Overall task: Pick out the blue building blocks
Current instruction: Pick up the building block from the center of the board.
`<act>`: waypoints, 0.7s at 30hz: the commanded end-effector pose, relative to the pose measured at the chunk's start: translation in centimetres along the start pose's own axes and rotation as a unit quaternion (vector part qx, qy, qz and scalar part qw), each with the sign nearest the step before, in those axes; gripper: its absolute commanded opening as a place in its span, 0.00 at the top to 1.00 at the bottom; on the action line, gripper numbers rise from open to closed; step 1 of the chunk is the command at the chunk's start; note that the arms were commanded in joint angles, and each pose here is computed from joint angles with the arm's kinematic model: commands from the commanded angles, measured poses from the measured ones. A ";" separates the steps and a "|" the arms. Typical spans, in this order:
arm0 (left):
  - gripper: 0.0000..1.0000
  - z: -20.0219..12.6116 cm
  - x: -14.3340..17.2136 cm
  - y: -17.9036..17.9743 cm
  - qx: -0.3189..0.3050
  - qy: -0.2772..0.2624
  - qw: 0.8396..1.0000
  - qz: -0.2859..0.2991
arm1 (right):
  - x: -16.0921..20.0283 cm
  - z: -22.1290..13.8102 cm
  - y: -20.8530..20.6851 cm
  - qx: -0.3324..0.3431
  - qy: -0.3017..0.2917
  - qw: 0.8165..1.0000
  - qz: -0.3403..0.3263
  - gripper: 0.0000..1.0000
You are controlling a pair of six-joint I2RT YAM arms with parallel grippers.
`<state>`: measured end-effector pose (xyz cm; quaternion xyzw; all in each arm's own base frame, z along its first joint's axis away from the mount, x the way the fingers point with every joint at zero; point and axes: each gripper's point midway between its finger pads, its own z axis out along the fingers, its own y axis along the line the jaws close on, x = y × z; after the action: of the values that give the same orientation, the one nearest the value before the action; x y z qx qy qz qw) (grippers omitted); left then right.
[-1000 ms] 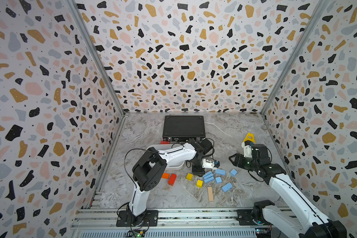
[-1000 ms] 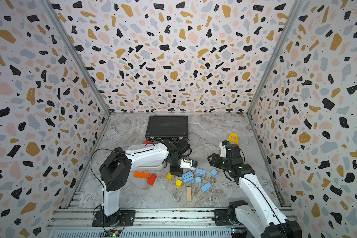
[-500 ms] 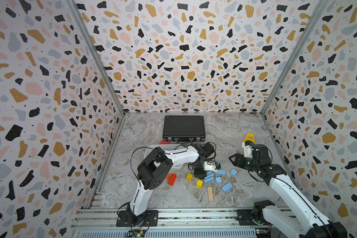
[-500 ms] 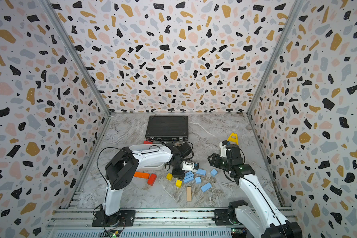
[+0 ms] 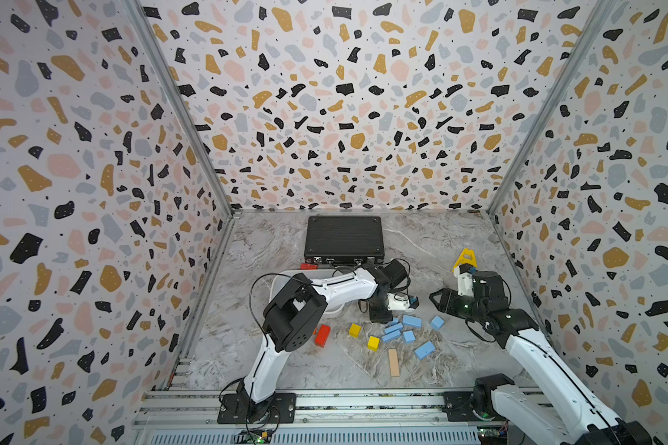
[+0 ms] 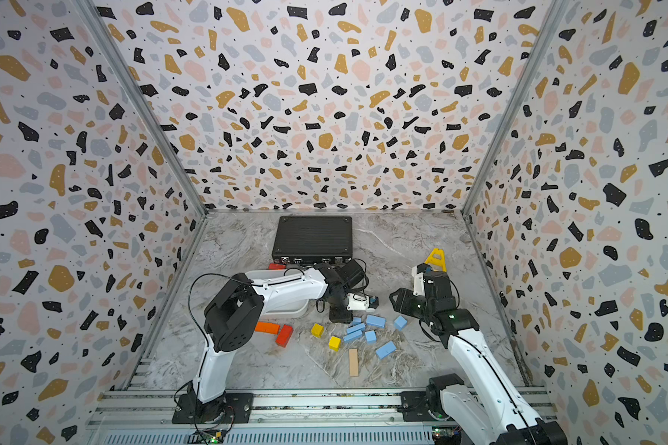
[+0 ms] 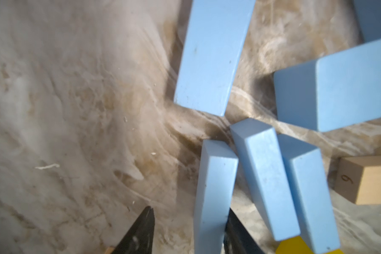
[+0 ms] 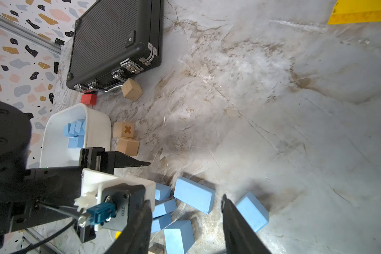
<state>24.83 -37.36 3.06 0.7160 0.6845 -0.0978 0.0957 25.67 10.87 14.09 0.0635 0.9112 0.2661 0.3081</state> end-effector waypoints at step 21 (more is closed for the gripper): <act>1.00 -1.4 -1.9 -1.2 0.038 -0.030 0.998 0.032 | 0.0 -0.4 -0.1 0.004 -0.007 1.000 0.002 0.48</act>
<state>23.91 -38.47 3.11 0.7277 0.6674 -0.1349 0.0830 25.54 10.83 14.06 0.0636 0.9108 0.2662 0.3090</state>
